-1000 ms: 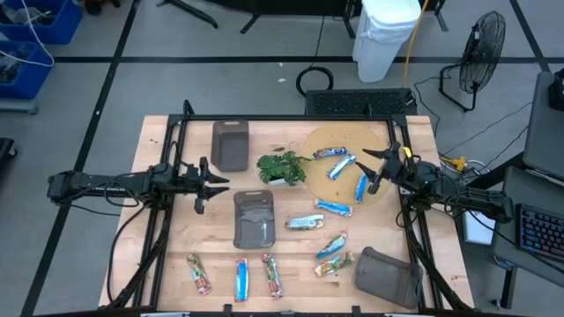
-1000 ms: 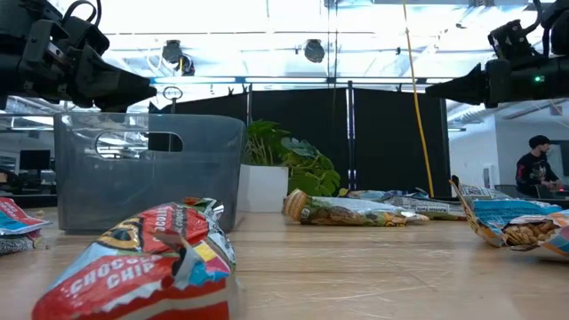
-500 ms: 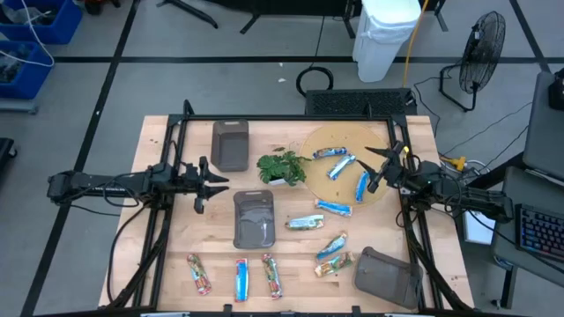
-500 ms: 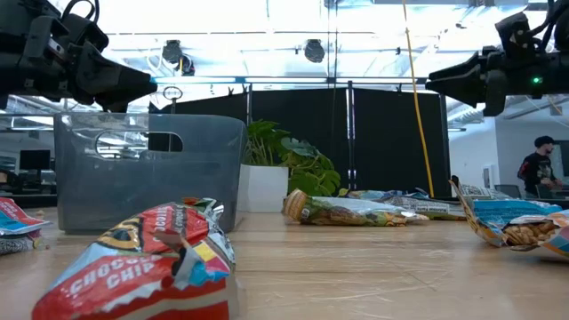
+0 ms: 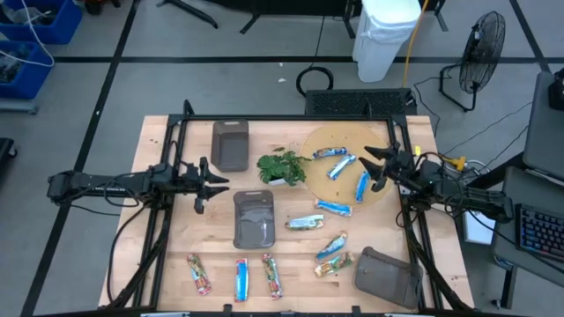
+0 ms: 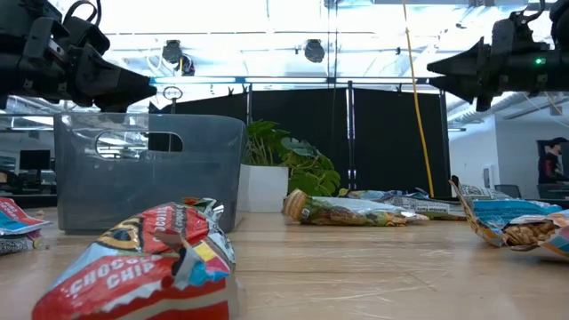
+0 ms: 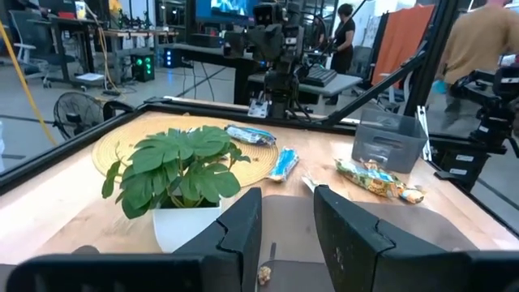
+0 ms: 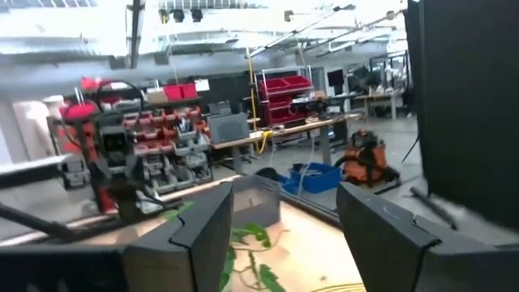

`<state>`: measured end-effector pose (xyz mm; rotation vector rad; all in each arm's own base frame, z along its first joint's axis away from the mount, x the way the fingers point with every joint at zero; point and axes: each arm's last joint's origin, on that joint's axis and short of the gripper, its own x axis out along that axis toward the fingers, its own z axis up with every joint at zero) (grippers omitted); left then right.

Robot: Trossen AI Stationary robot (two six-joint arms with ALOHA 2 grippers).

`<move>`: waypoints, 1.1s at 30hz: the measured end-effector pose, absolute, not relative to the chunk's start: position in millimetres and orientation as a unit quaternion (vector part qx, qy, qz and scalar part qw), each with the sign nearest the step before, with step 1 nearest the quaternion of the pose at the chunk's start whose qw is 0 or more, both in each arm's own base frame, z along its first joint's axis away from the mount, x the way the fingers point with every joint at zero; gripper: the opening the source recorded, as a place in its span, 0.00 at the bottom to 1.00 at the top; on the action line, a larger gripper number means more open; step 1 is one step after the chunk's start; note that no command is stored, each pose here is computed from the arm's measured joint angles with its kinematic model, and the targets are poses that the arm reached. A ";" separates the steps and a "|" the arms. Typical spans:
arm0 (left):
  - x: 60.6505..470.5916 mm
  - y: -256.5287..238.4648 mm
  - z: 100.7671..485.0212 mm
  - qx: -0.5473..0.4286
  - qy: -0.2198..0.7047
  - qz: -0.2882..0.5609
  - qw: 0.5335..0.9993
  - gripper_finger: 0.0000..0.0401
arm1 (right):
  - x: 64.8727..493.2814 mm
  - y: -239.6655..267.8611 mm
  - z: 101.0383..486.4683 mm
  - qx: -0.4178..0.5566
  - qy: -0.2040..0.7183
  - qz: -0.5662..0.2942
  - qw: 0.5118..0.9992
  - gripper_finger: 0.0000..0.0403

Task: Pick and place Granola Bars by type
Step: Put the bottom right blue granola bar into the bottom right black bin

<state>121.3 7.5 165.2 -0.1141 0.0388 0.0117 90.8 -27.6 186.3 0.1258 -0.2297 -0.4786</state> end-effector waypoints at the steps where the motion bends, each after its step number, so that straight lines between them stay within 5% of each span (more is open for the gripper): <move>1: 121.3 7.5 164.7 -0.057 0.022 0.006 0.998 0.29 | 90.9 -27.6 185.6 0.070 -0.110 -0.235 0.963 0.52; 10: 120.7 7.5 158.0 -0.061 0.056 0.009 0.997 0.29 | 96.1 -29.1 197.2 0.190 0.094 -0.275 0.938 0.51; 20: 120.7 8.5 158.0 -0.060 0.055 0.026 0.996 0.29 | 127.4 -32.7 216.2 0.327 0.427 -0.367 0.759 0.39; 33: 120.7 9.0 158.0 -0.073 0.055 0.035 0.995 0.29 | 155.1 -34.9 190.0 0.387 0.505 -0.378 0.672 0.36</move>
